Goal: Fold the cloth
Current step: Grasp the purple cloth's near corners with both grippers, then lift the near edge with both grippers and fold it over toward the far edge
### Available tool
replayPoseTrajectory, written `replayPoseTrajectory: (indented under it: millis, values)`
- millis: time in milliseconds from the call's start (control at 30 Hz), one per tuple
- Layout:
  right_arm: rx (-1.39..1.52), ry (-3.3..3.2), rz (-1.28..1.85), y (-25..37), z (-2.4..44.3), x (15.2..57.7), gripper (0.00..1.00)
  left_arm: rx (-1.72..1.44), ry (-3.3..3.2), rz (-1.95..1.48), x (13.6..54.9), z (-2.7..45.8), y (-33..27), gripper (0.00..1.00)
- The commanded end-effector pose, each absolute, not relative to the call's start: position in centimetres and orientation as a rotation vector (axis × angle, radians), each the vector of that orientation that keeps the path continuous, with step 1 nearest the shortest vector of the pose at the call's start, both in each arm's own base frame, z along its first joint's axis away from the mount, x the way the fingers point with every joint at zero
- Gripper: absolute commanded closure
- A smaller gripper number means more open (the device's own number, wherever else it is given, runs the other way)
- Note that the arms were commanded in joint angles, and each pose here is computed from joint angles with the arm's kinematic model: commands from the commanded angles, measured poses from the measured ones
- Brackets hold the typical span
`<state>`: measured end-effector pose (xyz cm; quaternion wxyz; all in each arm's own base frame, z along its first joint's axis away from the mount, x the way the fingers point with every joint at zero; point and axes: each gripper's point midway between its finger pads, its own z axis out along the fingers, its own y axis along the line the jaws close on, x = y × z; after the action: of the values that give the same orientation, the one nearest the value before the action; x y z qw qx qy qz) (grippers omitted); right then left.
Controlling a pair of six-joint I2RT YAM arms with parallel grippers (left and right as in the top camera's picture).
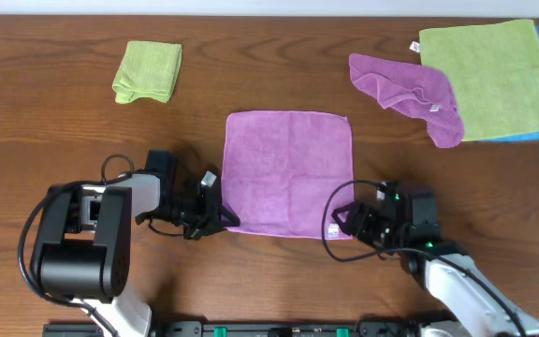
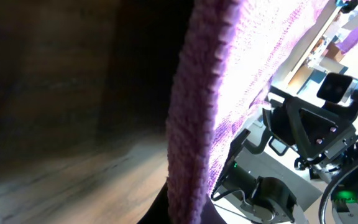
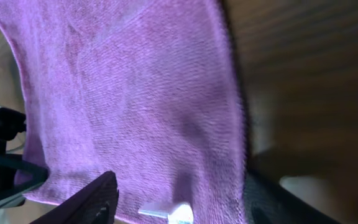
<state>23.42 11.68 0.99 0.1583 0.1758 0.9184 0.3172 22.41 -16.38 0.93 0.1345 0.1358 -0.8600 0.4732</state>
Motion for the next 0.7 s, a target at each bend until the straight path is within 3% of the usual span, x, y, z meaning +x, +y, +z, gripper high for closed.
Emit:
replayPoseTrajectory:
  millis: [0, 100, 200, 233, 667]
  values:
    - [0.586, 2.748, 0.844, 11.6, -2.0, 20.9, 0.39, 0.414, -2.449, 1.357, 21.5, 0.5, -16.4, 0.94]
    - [0.562, 2.763, 0.848, 12.1, -2.3, 20.7, 0.58, 0.415, -2.441, 1.364, 21.5, 0.7, -16.5, 0.94]
    - [0.556, 2.765, 0.840, 12.1, -2.3, 20.7, 0.94, 0.405, -2.441, 1.371, 21.4, 0.7, -16.5, 0.94]
    - [0.554, 2.761, 0.840, 12.1, -2.2, 20.8, 0.99, 0.395, -2.443, 1.377, 21.4, 0.8, -16.5, 0.94]
    - [0.481, 2.677, 0.907, 12.5, 1.6, 20.3, 0.99, 0.237, -2.417, 1.316, 17.9, 1.2, -15.9, 0.94]
